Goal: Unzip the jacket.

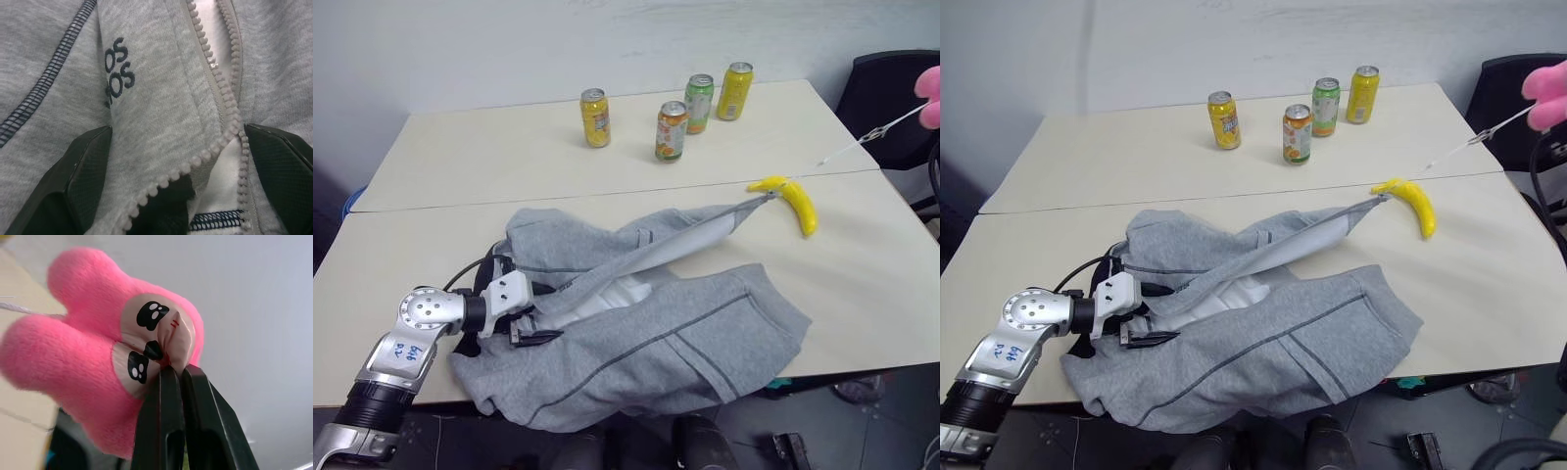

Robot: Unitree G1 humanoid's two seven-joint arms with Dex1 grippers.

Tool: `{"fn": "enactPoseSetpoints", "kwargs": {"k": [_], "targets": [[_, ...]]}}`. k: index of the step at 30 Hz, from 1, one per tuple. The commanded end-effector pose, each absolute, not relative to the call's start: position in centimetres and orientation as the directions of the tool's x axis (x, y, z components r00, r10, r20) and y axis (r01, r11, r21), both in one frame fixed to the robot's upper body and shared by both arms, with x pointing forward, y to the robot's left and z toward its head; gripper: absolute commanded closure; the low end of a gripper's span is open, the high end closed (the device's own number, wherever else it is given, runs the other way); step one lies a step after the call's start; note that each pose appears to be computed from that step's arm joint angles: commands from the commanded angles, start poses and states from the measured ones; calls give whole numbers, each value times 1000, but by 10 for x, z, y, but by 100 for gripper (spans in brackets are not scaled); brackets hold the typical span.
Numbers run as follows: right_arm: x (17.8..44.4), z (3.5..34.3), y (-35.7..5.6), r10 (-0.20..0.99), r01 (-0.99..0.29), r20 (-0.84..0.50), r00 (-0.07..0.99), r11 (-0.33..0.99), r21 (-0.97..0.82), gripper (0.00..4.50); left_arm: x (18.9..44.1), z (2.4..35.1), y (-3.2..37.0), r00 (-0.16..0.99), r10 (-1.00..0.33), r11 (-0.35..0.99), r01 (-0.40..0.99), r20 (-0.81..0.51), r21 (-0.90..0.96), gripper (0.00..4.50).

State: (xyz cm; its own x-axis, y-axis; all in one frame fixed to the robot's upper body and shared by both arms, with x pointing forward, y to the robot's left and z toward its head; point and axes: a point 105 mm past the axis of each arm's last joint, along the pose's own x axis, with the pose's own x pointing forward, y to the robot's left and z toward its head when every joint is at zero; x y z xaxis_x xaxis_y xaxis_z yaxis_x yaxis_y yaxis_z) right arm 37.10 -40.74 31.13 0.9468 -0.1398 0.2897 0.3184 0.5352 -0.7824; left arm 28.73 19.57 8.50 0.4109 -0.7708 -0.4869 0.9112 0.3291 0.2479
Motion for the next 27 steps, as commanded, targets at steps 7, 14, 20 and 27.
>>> {"fn": "enactPoseSetpoints", "kwargs": {"k": [7, 14, 20, 27], "targets": [[356, 270, -408, -18, 146, 202, 979, 756, -638, 246, 278, 132, 201, 449, -853, 437, 893, -267, 105, 0], [328, 269, -316, 546, -420, 165, 821, 774, -474, 8, 264, 183, 225, 502, -850, 482, 864, -161, 149, 0], [270, 211, -218, 879, -788, -40, 476, 406, -463, 3, 243, 159, 263, 586, -733, 480, 805, -345, 349, 0], [255, 159, -212, 915, -877, -195, 354, 252, -408, 3, 211, 135, 276, 637, -661, 519, 770, -396, 373, 0]]}}
